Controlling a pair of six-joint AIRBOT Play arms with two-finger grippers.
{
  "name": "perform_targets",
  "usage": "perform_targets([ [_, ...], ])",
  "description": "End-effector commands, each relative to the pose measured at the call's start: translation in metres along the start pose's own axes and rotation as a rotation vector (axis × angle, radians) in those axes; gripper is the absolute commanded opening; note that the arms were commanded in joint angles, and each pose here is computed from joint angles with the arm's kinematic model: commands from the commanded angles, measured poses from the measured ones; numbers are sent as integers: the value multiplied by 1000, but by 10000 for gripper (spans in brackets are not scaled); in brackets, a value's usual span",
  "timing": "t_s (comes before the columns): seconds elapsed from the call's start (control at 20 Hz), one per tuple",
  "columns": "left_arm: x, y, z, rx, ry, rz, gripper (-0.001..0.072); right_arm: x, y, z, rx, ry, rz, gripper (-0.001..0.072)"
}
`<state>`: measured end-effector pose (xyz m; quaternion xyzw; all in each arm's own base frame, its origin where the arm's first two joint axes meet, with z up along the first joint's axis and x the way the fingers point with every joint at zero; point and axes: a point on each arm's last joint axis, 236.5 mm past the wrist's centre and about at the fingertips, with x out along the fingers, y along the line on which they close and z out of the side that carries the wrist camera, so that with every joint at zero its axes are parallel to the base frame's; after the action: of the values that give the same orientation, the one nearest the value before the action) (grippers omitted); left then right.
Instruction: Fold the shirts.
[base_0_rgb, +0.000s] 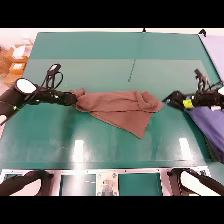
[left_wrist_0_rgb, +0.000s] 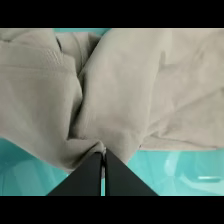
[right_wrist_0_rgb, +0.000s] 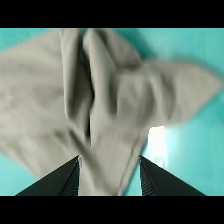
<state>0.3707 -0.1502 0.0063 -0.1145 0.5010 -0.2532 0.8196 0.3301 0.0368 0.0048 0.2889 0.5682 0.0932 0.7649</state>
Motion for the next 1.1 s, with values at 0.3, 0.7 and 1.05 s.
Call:
perform_targets([
  [0.3,3,0,-4,-6,14,-9,24,94,-17,-159,188,253,17,433],
  [0.7,1,-2,-1,-1,11,-11,25,118,43,-131,67,192,158,15],
  [1.05,-172,-90,129,323,-396,53,24,-95,188,24,-295,-266,404,14],
])
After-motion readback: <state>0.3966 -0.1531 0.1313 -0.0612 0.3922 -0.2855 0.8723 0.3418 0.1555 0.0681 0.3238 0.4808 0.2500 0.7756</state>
